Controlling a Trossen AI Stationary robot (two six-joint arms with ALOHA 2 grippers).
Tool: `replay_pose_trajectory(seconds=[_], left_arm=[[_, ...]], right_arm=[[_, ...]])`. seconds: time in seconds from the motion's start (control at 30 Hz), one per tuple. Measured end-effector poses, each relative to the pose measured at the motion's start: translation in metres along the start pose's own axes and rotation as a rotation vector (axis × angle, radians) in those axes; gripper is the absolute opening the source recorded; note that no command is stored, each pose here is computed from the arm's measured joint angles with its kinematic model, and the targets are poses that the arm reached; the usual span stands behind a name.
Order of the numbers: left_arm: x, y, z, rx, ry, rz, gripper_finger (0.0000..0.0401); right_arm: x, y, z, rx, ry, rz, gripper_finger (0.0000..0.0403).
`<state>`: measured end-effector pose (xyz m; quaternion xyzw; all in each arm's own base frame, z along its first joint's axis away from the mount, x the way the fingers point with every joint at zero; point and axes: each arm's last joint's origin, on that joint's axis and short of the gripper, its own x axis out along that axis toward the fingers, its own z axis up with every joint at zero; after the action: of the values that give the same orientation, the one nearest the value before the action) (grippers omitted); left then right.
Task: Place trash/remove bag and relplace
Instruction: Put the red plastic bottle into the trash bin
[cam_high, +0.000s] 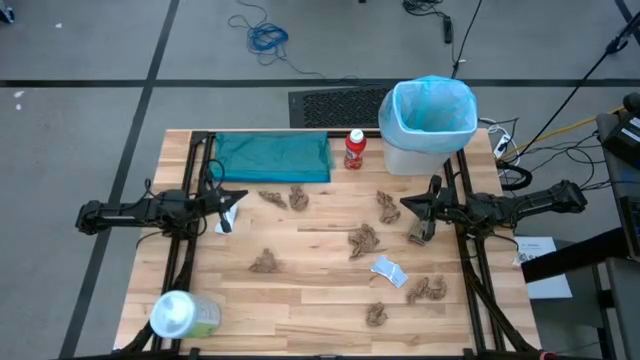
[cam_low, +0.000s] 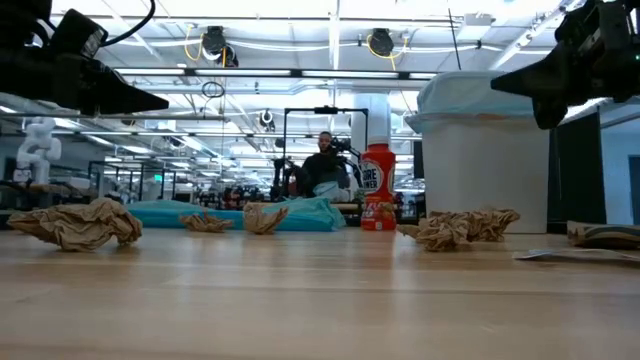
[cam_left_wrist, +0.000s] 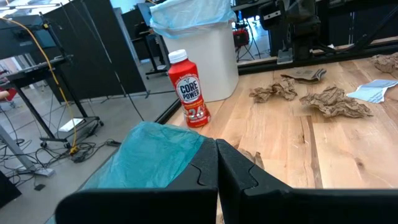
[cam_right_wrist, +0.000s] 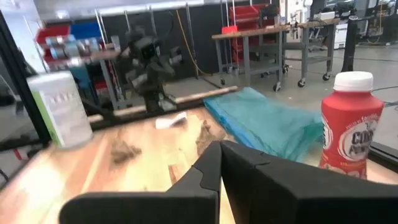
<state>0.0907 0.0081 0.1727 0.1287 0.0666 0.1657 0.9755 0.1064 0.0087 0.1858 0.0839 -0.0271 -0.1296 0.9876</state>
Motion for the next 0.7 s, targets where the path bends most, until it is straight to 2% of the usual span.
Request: replay_pose_trajectory(seconds=[0.07, 0.13, 0.23, 0.47, 0.6, 0.7], left_arm=[[0.0, 0.0, 0.0, 0.0, 0.0, 0.0, 0.0], [0.0, 0.0, 0.0, 0.0, 0.0, 0.0, 0.0], [0.0, 0.0, 0.0, 0.0, 0.001, 0.0, 0.0], [0.0, 0.0, 0.0, 0.0, 0.001, 0.0, 0.0], [0.0, 0.0, 0.0, 0.0, 0.0, 0.0, 0.0], [0.0, 0.0, 0.0, 0.0, 0.0, 0.0, 0.0]], right_arm=[[0.0, 0.001, 0.006, -0.022, -0.056, 0.02, 0.0], [0.001, 0.005, 0.011, -0.058, -0.105, 0.092, 0.0], [0.003, 0.009, 0.018, -0.045, -0.138, 0.168, 0.0], [0.022, 0.023, 0.044, -0.035, -0.062, 0.162, 0.0], [0.041, 0.035, 0.062, -0.082, -0.03, 0.138, 0.0], [0.058, 0.046, 0.075, -0.161, 0.011, 0.125, 0.0]])
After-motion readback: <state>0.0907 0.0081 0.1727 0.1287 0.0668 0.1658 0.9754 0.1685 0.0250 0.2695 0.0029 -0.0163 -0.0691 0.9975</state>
